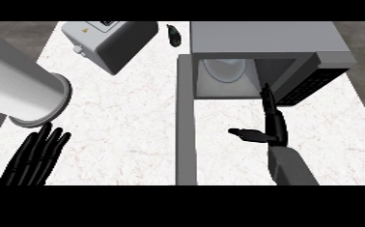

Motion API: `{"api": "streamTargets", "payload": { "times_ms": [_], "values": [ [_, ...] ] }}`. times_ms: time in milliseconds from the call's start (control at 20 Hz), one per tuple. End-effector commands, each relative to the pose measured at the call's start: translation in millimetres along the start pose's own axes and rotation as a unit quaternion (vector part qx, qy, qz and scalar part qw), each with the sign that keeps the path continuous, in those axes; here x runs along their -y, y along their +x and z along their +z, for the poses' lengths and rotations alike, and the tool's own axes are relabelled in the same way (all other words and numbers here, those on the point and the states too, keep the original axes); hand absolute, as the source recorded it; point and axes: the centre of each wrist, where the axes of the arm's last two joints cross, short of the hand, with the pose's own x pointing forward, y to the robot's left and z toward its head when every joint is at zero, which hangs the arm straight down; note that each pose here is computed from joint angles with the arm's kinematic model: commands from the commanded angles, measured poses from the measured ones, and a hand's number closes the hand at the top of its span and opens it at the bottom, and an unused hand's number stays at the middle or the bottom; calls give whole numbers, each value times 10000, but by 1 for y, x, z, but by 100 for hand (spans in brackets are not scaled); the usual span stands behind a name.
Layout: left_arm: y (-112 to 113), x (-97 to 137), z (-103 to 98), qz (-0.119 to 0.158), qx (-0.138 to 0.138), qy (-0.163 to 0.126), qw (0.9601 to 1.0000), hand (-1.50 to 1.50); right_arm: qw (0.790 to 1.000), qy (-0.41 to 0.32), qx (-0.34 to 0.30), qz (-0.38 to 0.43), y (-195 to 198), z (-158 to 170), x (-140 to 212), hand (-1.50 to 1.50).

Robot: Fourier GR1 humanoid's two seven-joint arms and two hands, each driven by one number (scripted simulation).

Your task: Pick up the milk, place it into the microwave and close the microwave

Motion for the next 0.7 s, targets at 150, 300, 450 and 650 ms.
{"api": "streamTargets", "payload": {
  "times_ms": [150,300,450,650],
  "values": [
    [-13,23,-19,-23,-165,-961,9952,150,9971,329,-30,-685,-13,55,21,-150],
    [-13,11,-17,-101,-47,-1105,9938,150,9956,381,129,-843,-10,86,29,-150],
    [-37,11,-36,-9,-121,-1112,9937,150,9959,333,216,-817,1,112,38,-150],
    [-28,33,-61,63,-269,-1502,9883,150,9954,171,277,-898,2,133,46,-150]
  ]
}}
